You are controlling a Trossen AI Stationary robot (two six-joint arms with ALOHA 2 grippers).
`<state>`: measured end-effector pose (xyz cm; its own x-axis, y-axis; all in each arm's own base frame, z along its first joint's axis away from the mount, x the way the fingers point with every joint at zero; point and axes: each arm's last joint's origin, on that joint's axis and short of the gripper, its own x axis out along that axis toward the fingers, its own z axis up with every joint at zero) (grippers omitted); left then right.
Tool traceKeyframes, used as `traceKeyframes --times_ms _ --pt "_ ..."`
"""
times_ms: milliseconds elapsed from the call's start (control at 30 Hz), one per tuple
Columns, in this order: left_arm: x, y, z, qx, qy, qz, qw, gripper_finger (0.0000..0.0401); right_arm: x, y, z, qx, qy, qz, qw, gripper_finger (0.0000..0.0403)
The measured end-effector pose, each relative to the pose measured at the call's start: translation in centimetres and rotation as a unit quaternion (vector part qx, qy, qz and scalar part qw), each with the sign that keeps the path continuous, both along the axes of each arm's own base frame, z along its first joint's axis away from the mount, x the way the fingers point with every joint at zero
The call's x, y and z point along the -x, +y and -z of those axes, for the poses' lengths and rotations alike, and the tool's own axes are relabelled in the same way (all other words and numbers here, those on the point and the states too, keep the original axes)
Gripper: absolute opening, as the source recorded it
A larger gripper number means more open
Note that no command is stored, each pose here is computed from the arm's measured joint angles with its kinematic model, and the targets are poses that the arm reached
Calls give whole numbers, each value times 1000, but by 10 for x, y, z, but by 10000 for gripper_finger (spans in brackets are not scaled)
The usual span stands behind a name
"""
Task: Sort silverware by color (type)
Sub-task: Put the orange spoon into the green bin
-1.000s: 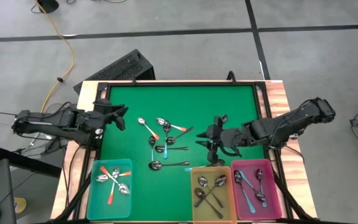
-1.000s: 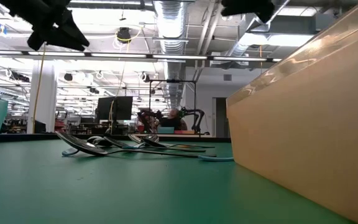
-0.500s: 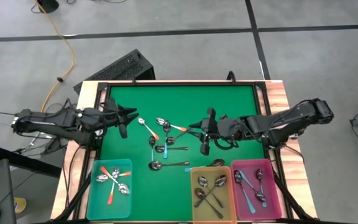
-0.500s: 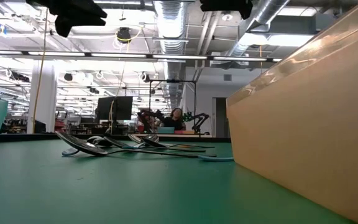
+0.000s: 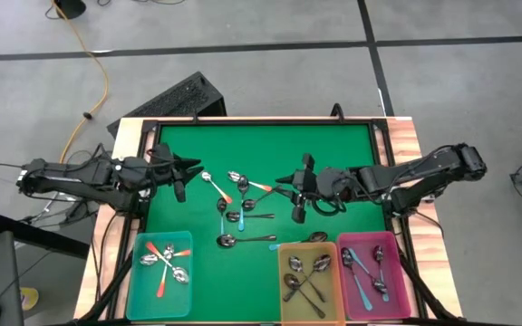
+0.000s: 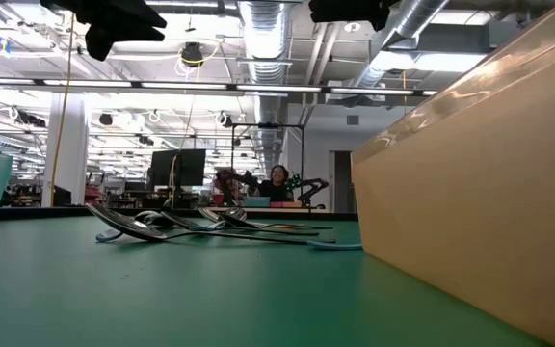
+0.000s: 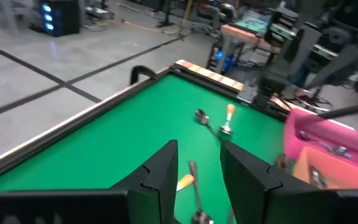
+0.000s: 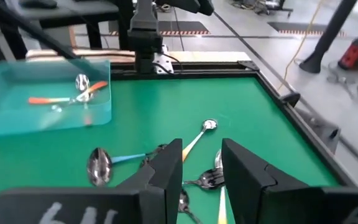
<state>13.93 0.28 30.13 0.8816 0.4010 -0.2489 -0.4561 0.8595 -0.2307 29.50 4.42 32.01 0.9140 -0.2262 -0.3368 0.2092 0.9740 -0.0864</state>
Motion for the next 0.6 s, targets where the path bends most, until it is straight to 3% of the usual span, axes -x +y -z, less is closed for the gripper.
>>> traceKeyframes --times_ms 100,233,600 --pt "-1 1 -3 -10 -8 17 1000 105 10 -2 -8 36 3 -13 999 127" --pt "-1 8 -15 -33 -48 29 998 105 37 -16 -39 53 -47 -2 997 127" --pt "0 32 -19 -21 -65 52 996 105 99 -40 -71 32 -84 24 996 127"
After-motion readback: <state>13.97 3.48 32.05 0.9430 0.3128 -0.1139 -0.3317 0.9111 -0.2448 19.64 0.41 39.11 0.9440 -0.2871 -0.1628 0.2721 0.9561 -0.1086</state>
